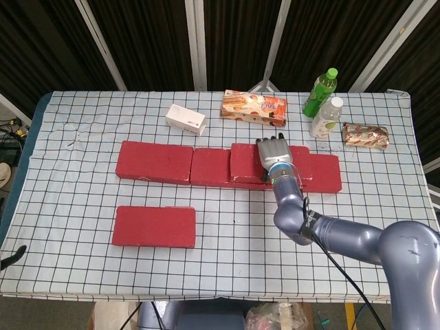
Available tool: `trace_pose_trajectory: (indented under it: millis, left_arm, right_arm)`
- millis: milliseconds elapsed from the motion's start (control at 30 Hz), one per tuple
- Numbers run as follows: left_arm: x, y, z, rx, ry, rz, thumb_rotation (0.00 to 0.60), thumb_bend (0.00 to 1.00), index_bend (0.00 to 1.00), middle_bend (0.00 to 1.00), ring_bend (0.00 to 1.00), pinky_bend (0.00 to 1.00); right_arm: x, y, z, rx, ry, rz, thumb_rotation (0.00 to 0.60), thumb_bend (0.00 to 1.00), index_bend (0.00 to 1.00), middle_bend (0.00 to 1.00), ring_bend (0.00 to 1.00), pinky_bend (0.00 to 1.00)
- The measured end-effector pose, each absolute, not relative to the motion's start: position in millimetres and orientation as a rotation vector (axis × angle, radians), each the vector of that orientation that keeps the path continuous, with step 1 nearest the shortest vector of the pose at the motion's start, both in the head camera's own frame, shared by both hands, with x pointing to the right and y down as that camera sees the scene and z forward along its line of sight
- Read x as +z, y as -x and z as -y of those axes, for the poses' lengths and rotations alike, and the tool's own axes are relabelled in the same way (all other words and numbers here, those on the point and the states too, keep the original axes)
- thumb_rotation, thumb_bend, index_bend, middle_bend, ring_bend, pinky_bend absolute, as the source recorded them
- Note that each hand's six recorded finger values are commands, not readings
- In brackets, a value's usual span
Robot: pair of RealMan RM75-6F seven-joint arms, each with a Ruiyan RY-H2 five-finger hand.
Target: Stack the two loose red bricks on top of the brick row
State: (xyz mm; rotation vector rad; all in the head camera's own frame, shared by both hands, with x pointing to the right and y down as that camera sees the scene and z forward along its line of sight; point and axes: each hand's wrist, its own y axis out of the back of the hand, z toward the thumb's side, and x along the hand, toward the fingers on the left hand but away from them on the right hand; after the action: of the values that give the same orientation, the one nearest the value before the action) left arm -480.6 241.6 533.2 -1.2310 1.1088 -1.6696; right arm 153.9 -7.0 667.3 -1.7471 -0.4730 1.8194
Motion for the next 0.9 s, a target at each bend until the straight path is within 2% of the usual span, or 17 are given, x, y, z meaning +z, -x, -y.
trace_pose_trajectory:
  millis: [200, 333, 567, 900]
  left_arm:
    - [532.7, 480.6, -241.8, -1.668, 1.230, -1.110, 0.600, 0.00, 0.02, 0.00, 0.00, 0.17]
    - [532.1, 480.8, -242.1, -1.667, 1.229, -1.111, 0.600, 0.00, 0.02, 0.00, 0.00, 0.17]
    - [532.0, 480.6, -242.4, -1.666, 1.230, -1.111, 0.600, 0.00, 0.02, 0.00, 0.00, 0.17]
    - [532.4, 480.4, -242.5, -1.668, 1.229, -1.108, 0.600, 0.00, 0.02, 0.00, 0.00, 0.17]
  right_arm:
    - [666.4, -153.6, 5.7, 1.818, 1.748, 0.468, 0.600, 0.15, 0.23, 0.21, 0.11, 0.00]
    - [667.4, -153.7, 3.9, 1.821, 1.747, 0.461, 0.600, 0.15, 0.19, 0.20, 0.10, 0.00]
    - [666.9, -153.5, 3.8, 1.825, 1.751, 0.468, 0.600, 0.15, 0.12, 0.11, 0.01, 0.00]
    - [666.9, -154.3, 3.1, 1.829, 1.752, 0.464, 0.600, 0.15, 0.12, 0.08, 0.00, 0.00]
